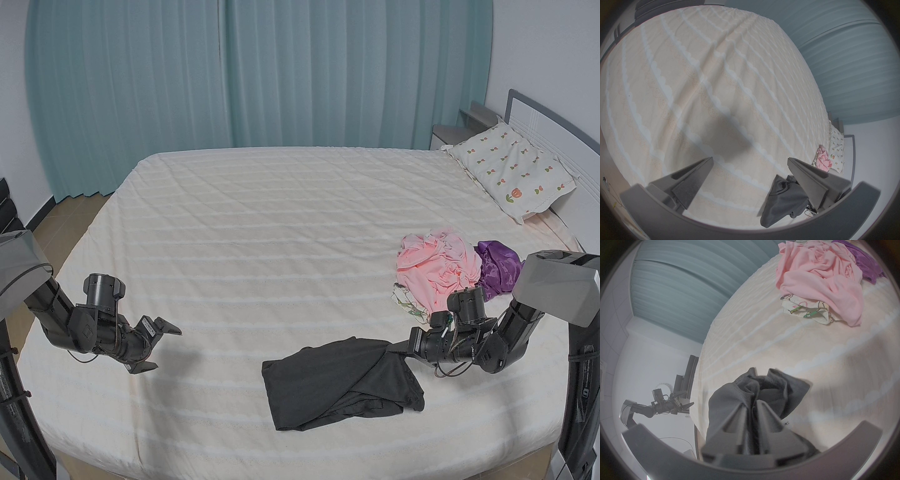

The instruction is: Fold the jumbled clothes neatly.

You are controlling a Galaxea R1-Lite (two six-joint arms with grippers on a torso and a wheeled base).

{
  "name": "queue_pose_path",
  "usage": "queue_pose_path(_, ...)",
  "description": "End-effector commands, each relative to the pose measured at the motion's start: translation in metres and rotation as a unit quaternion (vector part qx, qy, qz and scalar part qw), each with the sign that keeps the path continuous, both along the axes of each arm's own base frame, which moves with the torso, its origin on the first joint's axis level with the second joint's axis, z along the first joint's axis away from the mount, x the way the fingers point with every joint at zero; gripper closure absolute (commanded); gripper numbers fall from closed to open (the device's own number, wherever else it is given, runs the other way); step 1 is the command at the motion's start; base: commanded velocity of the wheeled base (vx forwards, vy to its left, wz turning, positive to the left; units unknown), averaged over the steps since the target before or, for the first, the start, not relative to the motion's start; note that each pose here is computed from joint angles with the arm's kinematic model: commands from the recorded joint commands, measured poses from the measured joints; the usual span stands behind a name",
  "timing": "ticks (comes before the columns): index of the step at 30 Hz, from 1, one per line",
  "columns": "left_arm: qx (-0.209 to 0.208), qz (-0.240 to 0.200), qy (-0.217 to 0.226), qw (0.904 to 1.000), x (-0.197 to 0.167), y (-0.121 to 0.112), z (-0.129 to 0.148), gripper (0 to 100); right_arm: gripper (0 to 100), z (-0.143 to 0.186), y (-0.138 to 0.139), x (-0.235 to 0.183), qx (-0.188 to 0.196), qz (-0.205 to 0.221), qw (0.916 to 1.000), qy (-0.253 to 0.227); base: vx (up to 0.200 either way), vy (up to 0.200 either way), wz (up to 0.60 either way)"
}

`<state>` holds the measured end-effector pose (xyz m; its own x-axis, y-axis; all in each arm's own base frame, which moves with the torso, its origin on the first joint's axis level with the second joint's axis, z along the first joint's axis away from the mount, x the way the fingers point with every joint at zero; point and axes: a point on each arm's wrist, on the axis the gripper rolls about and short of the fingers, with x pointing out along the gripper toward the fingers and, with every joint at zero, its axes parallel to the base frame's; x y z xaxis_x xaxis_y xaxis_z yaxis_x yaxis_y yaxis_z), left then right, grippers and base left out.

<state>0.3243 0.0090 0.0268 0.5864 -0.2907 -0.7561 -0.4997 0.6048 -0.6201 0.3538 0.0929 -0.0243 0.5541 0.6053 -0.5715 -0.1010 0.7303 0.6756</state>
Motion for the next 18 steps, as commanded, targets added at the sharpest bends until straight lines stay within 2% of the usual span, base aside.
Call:
queue_pose_path(1, 0.0, 0.0, 0.0, 1.0, 0.0, 0.0, 0.0, 0, 0, -0.004, -0.009, 0.0, -0.008, -0.005, 1.0, -0.001, 0.0, 0.0, 0.0)
queue_pose_path(4, 0.0, 0.0, 0.001, 1.0, 0.0, 0.0, -0.001, 0, 0, -0.005, -0.017, -0.008, -0.025, 0.006, 0.9996, -0.008, 0.0, 0.0, 0.0)
queue_pose_path(9, 0.0, 0.0, 0.0, 1.0, 0.0, 0.0, 0.0, 0, 0, -0.011, -0.02, -0.02, -0.041, 0.052, 0.9973, -0.032, 0.0, 0.0, 0.0)
queue_pose_path(13, 0.0, 0.0, 0.001, 1.0, 0.0, 0.0, -0.001, 0, 0, -0.015, -0.004, -0.014, -0.031, 0.067, 0.9958, -0.054, 0.0, 0.0, 0.0)
queue_pose_path(18, 0.0, 0.0, 0.001, 1.0, 0.0, 0.0, -0.001, 0, 0, -0.009, 0.012, -0.009, 0.0, 0.061, 0.997, -0.048, 0.0, 0.0, 0.0)
